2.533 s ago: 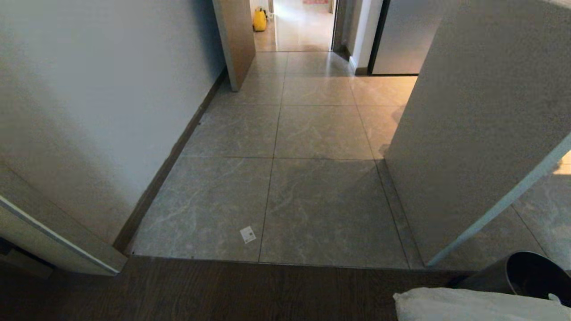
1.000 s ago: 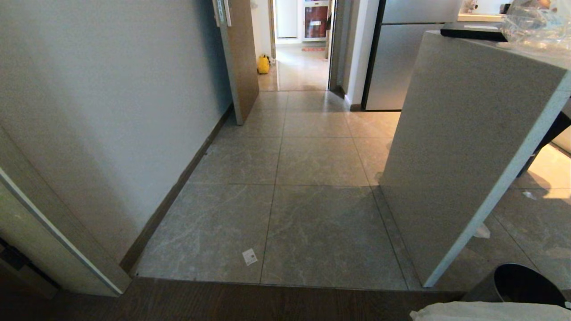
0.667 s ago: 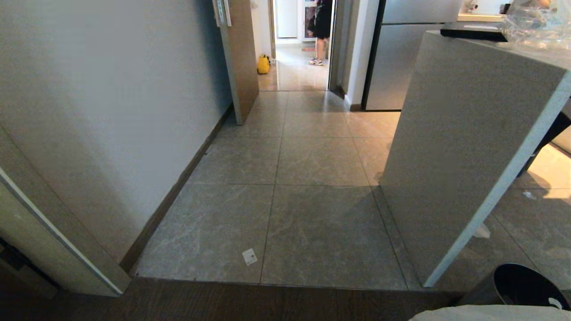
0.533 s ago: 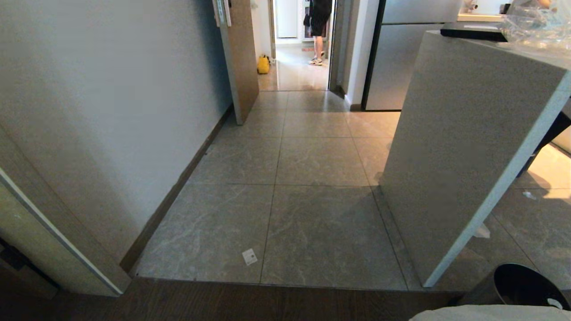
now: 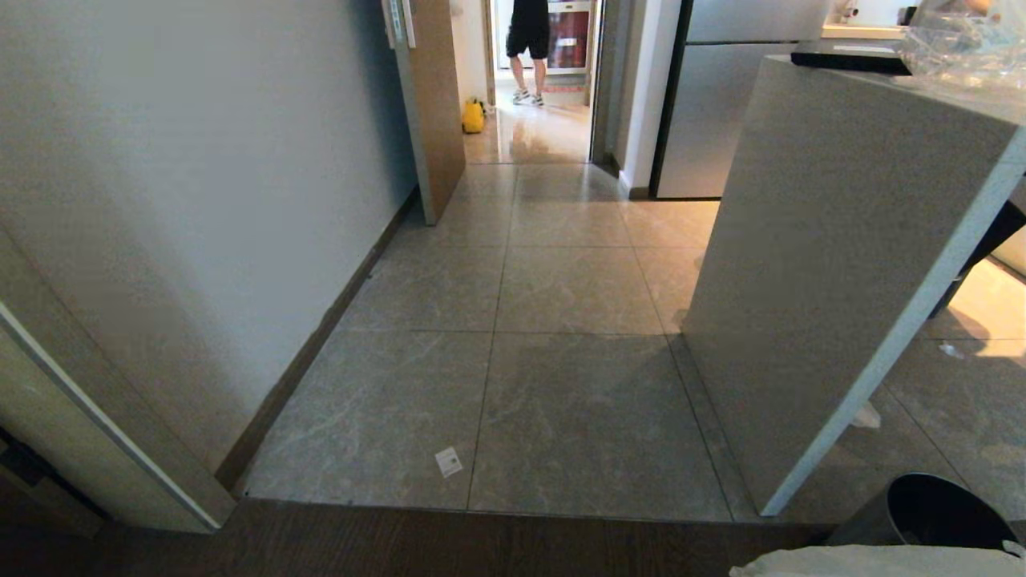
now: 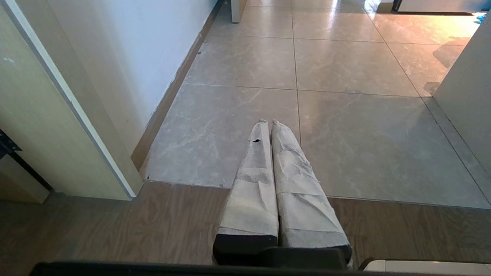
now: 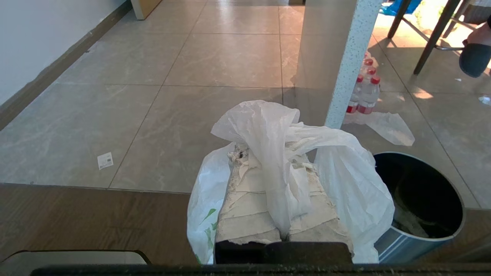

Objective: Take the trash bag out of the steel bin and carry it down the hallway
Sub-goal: Put the trash bag at the door

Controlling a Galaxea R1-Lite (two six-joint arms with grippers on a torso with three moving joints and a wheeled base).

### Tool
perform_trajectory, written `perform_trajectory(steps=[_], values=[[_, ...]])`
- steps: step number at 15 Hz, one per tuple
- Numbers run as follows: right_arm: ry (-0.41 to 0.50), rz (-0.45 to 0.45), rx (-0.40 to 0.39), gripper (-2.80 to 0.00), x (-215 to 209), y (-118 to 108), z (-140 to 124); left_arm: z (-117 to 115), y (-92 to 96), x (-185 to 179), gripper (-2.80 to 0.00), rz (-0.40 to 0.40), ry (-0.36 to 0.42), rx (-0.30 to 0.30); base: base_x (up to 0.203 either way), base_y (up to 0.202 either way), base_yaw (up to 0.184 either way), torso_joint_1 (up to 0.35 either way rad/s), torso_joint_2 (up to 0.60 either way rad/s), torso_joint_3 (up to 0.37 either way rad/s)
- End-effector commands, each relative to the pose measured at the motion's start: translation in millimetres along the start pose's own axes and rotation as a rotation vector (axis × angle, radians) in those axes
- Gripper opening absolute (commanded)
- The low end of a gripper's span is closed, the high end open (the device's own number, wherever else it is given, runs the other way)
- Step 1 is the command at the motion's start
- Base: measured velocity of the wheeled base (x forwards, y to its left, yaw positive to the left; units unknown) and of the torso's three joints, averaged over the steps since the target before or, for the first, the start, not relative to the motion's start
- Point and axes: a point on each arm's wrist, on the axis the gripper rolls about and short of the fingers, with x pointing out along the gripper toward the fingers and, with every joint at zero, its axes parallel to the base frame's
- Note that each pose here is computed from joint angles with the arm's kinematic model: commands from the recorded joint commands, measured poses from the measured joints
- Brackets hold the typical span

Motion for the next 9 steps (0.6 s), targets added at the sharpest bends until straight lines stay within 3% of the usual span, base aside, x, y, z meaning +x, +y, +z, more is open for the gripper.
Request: perform_trajectory(steps=[1, 9], values=[[0.001, 0.000, 0.000, -2.80, 0.1, 0.0, 0.0, -0.1, 0.0, 0.0, -2.80, 0.000, 0.001, 0.001, 0.000, 0.000, 0.000, 0.000, 0.00, 0.000], [0.001, 0.000, 0.000, -2.80, 0.1, 0.0, 0.0, 0.0, 0.0, 0.0, -2.80, 0.000, 0.000, 0.003, -0.020, -0.022, 0.000, 0.001, 0.00, -0.001]])
